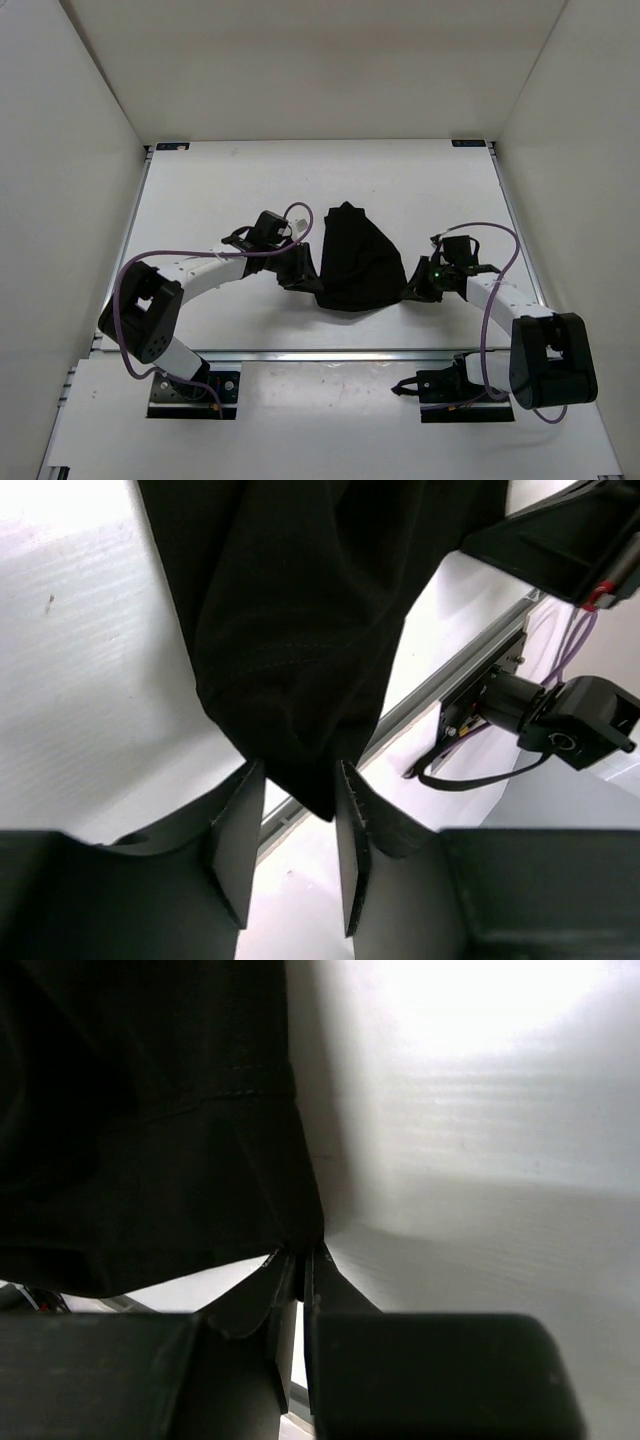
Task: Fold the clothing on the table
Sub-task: Flatten the skirt out
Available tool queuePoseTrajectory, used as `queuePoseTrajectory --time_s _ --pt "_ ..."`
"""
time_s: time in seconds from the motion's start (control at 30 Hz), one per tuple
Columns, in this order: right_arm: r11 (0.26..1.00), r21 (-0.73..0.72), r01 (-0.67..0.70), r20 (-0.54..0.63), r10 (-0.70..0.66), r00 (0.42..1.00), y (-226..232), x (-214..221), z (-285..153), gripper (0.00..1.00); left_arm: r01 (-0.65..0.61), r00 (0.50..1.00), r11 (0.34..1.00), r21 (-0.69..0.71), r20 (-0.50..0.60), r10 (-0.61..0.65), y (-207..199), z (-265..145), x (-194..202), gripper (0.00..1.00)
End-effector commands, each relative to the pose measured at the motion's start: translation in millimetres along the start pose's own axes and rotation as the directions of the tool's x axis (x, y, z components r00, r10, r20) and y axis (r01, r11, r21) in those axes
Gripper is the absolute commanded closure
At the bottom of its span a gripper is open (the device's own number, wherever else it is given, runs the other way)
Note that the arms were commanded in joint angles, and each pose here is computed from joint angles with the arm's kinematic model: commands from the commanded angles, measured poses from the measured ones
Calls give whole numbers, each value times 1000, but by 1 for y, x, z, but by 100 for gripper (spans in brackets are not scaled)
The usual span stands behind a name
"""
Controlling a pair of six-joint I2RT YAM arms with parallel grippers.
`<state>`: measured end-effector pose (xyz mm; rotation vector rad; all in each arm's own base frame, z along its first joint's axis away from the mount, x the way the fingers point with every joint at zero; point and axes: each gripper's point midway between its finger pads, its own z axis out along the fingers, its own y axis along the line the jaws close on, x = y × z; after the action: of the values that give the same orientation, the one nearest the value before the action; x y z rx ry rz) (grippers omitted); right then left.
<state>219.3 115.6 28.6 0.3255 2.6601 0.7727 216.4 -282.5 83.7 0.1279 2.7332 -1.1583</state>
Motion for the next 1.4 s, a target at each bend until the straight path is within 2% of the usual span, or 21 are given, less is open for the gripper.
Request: queuePoseTrajectory --time_s 0.0,0.13,0.17,0.2,0.43,0.57,0.63,0.7,0.77,0.8,0.83,0.9,0.93,0.97,1.0,1.03,1.07,1.1,1.13,1.23,1.37 --pt "997 -16 79 62 -78 995 18 -27 -5 100 -11 1000 1000 -23 -22 11 5 1 8 60" --pt "995 -27 97 69 -95 993 25 -33 -7 100 -12 1000 999 -34 -22 11 8 1 7 77" --pt "995 -23 94 67 -92 994 25 -33 -7 100 -9 1000 999 -43 -29 7 8 2 8 93" --pt "994 -31 101 74 -98 992 28 -35 -9 100 -13 999 999 -45 -35 11 8 3 8 100" --pt "987 -58 149 101 -143 985 48 -53 -22 100 -15 999 979 -202 -53 4 41 -10 11 100" --pt "978 -92 186 136 -172 976 71 -95 -31 100 60 996 969 -241 81 -41 65 -35 -51 100" --pt "947 -122 297 249 -261 933 118 -161 -59 100 11 976 972 -233 215 41 43 -63 -130 100" --pt "926 -99 364 268 -327 906 151 -206 -74 100 0 953 967 -255 292 77 32 -86 -196 100" --pt "850 -19 526 503 -446 740 234 -280 -154 99 -156 815 951 -267 509 277 -53 -164 -287 100" --pt "829 37 558 593 -468 656 259 -307 -195 100 -151 781 930 -336 536 321 -59 -177 -302 100" --pt "822 50 567 614 -473 631 269 -311 -207 100 -159 636 908 -388 663 394 -102 -234 -328 100" --pt "809 55 586 730 -432 529 291 -326 -258 99 -169 454 896 -412 774 441 -147 -296 -338 100" --pt "802 38 596 752 -416 512 288 -331 -265 100 -196 423 902 -385 797 432 -155 -300 -339 100" --pt "807 40 589 739 -421 526 275 -323 -260 100 -164 448 915 -369 798 402 -136 -300 -330 100" --pt "807 76 585 743 -437 507 259 -318 -257 100 -214 344 914 -344 849 400 -158 -335 -318 100" --pt "808 99 582 741 -450 498 252 -317 -249 100 -194 386 918 -346 833 396 -127 -303 -316 100" --pt "829 125 544 734 -446 512 229 -307 -247 100 -185 365 911 -368 835 412 -122 -305 -288 100" --pt "847 111 519 688 -442 575 207 -295 -222 100 -176 385 908 -379 823 418 -111 -296 -281 100" --pt "867 101 488 644 -431 632 177 -281 -198 100 -149 501 904 -401 757 419 -72 -255 -257 100" --pt "904 72 421 507 -396 766 118 -222 -138 100 -158 610 886 -436 662 435 -37 -210 -204 100" --pt "910 38 412 301 -403 864 84 -126 -77 100 -131 784 904 -407 516 346 26 -147 -107 100"
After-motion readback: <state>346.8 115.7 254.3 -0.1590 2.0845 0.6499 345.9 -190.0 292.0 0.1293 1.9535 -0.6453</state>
